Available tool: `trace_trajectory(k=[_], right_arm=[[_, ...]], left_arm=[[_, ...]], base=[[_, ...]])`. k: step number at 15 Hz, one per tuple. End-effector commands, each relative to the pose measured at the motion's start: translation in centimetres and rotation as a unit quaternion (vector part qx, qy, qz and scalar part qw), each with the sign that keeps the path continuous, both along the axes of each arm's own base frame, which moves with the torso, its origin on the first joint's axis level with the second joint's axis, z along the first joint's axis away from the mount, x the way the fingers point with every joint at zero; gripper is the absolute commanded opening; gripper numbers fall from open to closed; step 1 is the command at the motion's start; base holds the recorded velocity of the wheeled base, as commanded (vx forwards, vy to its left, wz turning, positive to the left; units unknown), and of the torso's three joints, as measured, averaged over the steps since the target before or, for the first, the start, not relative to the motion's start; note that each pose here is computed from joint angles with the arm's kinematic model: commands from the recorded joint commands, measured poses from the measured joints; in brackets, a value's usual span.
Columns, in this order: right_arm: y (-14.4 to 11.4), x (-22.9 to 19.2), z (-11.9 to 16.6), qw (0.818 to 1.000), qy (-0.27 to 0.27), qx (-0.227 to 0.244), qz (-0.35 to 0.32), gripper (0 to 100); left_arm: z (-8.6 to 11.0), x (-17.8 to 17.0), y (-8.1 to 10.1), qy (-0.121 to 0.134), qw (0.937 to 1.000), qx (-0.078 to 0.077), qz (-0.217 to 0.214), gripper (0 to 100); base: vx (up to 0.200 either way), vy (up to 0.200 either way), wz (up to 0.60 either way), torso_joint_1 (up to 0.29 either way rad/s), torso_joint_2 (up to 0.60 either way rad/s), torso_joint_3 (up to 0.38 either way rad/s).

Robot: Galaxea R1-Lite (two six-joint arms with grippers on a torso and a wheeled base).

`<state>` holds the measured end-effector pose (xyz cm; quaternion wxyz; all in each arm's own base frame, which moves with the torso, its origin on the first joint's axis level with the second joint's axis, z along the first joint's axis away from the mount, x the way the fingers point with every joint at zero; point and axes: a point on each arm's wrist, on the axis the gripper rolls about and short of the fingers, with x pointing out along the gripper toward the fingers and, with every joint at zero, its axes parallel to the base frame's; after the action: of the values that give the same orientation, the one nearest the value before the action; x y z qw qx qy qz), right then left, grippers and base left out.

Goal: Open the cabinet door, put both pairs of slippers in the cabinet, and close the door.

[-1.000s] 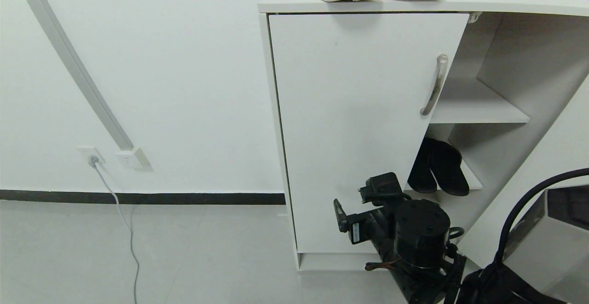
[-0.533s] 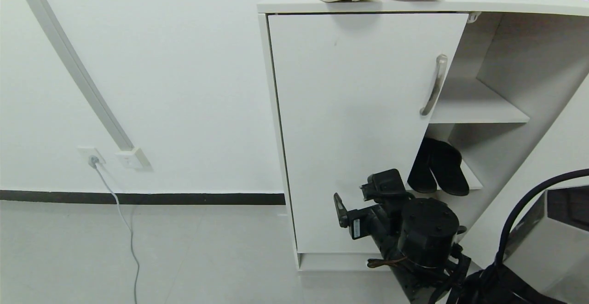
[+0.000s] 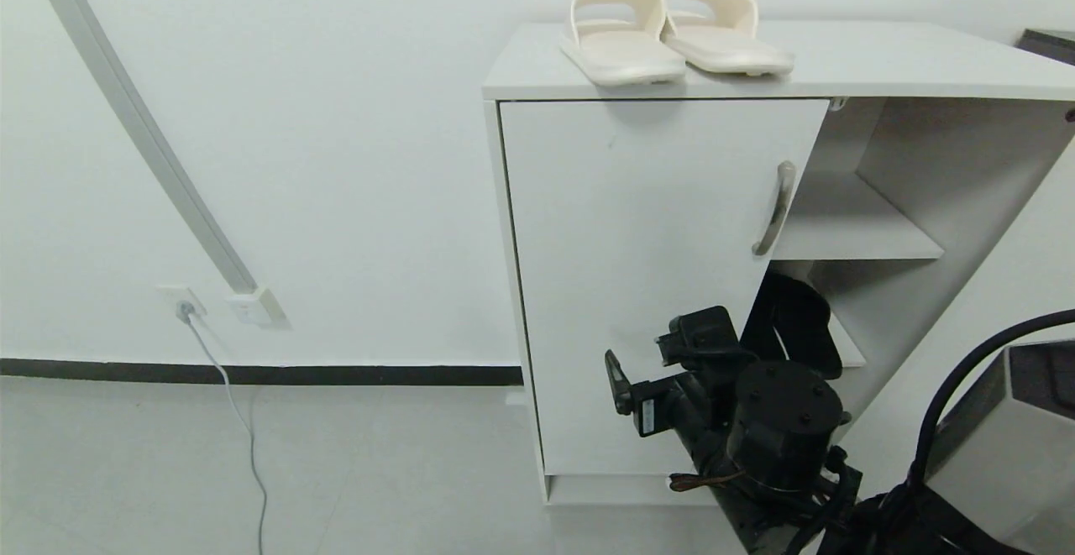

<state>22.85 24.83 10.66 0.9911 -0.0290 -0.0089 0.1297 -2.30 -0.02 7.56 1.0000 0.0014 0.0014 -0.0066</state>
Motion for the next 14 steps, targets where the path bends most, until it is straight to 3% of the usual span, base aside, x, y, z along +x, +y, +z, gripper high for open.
trace_trajectory(k=[1, 14], right_arm=[[-0.06, 0.01, 0.14, 1.0, -0.002, 0.0, -0.001, 100], [-0.27, -0.1, 0.52, 1.0, -0.007, -0.003, -0.002, 100]], left_arm=[[0.01, 0.01, 0.0, 0.001, 1.0, 0.0, 0.0, 0], [-0.03, 0.02, 0.0, 0.002, 1.0, 0.0, 0.0, 0]], base=[[0.0, 0.0, 0.0, 0.11, -0.49, -0.359], [0.0, 0.0, 0.0, 0.148, -0.47, -0.33]])
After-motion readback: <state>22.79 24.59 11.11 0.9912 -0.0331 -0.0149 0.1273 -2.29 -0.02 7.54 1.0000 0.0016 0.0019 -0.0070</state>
